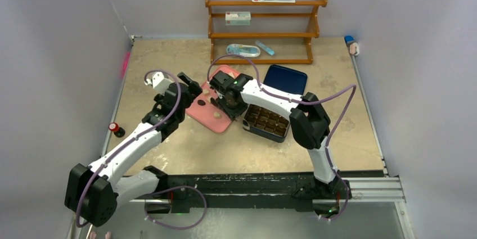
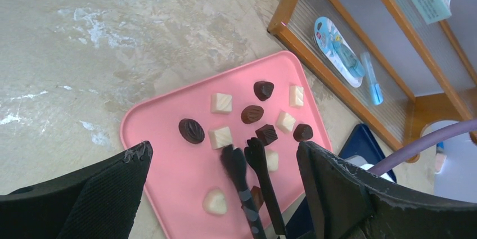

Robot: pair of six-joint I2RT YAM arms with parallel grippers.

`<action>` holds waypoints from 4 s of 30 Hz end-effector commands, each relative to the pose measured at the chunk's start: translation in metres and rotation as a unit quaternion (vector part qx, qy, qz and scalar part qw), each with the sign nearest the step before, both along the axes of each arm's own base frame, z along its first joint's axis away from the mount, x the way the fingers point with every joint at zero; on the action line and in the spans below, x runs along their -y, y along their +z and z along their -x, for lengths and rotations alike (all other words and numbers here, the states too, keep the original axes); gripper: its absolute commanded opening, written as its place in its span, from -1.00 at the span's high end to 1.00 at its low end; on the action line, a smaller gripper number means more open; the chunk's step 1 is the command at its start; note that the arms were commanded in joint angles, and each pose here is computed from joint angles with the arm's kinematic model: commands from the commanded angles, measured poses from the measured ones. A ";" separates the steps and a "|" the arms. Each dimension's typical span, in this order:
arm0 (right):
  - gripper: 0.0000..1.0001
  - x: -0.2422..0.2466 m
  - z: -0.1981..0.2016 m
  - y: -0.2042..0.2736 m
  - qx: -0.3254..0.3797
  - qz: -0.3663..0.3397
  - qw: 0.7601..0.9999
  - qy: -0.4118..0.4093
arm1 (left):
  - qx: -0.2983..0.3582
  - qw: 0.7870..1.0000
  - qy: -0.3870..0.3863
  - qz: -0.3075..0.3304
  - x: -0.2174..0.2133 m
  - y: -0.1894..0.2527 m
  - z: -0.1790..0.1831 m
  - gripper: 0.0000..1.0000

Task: Pack the chocolate
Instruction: Pick up the fake chocolate from the plate.

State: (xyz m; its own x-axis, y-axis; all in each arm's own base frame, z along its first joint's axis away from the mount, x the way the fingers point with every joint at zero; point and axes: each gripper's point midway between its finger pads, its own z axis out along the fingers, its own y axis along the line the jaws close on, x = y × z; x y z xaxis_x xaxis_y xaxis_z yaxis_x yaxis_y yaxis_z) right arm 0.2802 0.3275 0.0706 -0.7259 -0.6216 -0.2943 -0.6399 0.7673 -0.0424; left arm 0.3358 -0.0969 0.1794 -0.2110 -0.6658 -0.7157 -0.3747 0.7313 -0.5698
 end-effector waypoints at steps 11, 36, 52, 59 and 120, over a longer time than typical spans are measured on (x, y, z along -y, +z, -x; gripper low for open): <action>0.21 0.024 0.008 0.002 0.028 0.098 0.995 0.014 | 0.018 0.998 0.050 0.044 -0.014 0.005 0.011 -1.00; 1.00 0.011 0.005 0.018 0.040 0.092 0.995 0.020 | 0.021 0.997 0.063 0.041 -0.020 0.009 0.015 -1.00; 1.00 0.006 0.004 0.051 0.072 0.054 0.996 0.023 | 0.016 0.997 0.067 0.035 -0.021 0.010 0.014 -1.00; 1.00 0.008 0.006 0.062 0.081 0.043 0.995 0.023 | 0.013 0.997 0.070 0.033 -0.022 0.009 0.014 -1.00; 0.28 0.015 0.011 0.019 0.012 0.065 0.997 0.030 | 0.003 0.998 0.065 0.025 -0.019 -0.002 0.011 -1.00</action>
